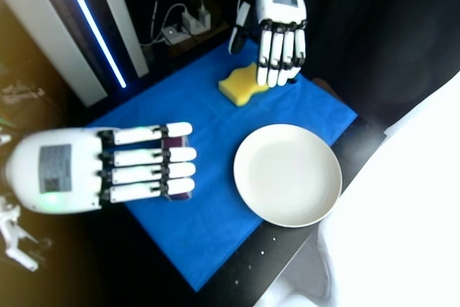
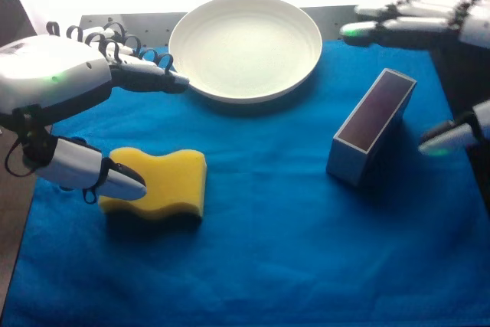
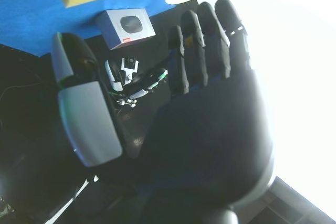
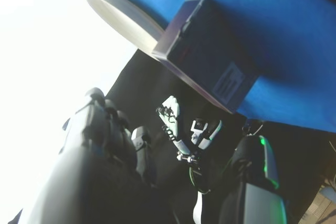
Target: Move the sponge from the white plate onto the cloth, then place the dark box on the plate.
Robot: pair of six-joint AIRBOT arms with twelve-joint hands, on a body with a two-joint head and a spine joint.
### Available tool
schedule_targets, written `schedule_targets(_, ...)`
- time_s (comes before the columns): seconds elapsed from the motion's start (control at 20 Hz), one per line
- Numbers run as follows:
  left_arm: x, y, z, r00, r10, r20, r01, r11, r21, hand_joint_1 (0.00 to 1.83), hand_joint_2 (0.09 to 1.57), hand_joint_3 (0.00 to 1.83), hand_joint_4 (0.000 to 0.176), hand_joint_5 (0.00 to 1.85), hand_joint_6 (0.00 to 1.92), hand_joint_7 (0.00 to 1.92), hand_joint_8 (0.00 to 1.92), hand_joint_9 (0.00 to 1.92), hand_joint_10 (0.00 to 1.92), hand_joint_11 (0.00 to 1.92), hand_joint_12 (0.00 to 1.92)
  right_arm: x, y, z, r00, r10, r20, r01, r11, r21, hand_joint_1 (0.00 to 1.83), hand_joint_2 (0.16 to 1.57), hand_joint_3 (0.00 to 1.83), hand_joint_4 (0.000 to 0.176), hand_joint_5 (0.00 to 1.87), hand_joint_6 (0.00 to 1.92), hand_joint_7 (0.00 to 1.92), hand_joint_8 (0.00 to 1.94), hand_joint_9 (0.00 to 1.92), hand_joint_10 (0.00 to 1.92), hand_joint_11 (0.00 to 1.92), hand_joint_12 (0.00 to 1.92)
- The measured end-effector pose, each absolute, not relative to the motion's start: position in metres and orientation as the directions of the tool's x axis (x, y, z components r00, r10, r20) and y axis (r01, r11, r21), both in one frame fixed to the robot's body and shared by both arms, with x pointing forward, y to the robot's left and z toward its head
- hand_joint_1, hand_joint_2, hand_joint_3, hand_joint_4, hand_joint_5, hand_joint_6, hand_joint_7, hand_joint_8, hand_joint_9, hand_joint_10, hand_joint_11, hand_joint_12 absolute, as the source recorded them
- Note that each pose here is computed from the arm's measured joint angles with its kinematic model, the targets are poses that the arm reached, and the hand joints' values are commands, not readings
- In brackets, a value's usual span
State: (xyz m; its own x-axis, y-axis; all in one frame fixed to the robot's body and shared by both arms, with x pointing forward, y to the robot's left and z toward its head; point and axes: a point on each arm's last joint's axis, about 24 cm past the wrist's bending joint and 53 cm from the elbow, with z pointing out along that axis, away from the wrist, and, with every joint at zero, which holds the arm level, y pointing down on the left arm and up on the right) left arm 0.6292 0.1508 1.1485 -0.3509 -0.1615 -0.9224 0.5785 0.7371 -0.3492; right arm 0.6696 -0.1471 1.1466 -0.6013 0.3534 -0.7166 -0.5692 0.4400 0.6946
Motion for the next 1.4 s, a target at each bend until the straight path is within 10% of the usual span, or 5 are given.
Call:
schedule_targets(0.25,0.629,0.150,1.150,-0.348,-0.168,-0.922,0.579,0.735,-0.353,0.85,0.86,0.00,0.000,0.42,0.00,0.46,0.00,0.27,0.53,0.01,1.27,0.677,-0.119,1.120,-0.671,0.254,-0.697,-0.555,0.452,0.699,0.99,0.84,0.00,0.127,0.10,0.00,0.00,0.00,0.00,0.00,0.03,0.01)
schedule_targets(0.3,0.629,0.150,1.150,-0.349,-0.168,-0.922,0.580,0.734,-0.353,0.74,0.82,0.00,0.117,0.08,0.00,0.09,0.00,0.05,0.11,0.00,0.27,0.678,-0.116,1.111,-0.692,0.239,-0.681,-0.540,0.455,0.709,0.90,0.84,0.00,0.105,0.13,0.01,0.00,0.00,0.00,0.00,0.02,0.01)
schedule_targets(0.4,0.629,0.151,1.148,-0.353,-0.164,-0.921,0.577,0.737,-0.352,0.67,0.82,0.00,0.164,0.00,0.00,0.00,0.00,0.00,0.00,0.00,0.01,0.680,-0.114,1.109,-0.692,0.216,-0.689,-0.547,0.466,0.695,0.88,0.84,0.00,0.108,0.15,0.02,0.00,0.00,0.00,0.00,0.00,0.00)
schedule_targets(0.9,0.629,0.151,1.148,-0.354,-0.166,-0.920,0.575,0.738,-0.354,0.76,0.87,0.01,0.154,0.00,0.00,0.00,0.00,0.00,0.00,0.00,0.00,0.680,-0.109,1.112,-0.680,0.147,-0.718,-0.582,0.487,0.651,1.06,0.99,0.00,0.046,0.83,0.03,0.70,0.08,0.60,0.09,0.02,1.27)
schedule_targets(1.4,0.630,0.152,1.149,-0.356,-0.176,-0.918,0.568,0.739,-0.363,0.75,0.87,0.00,0.100,0.00,0.00,0.00,0.00,0.00,0.00,0.02,0.01,0.684,-0.112,1.109,-0.676,0.148,-0.722,-0.574,0.510,0.641,1.22,1.16,0.00,0.000,0.93,0.94,0.86,1.35,0.69,1.50,0.57,1.75)
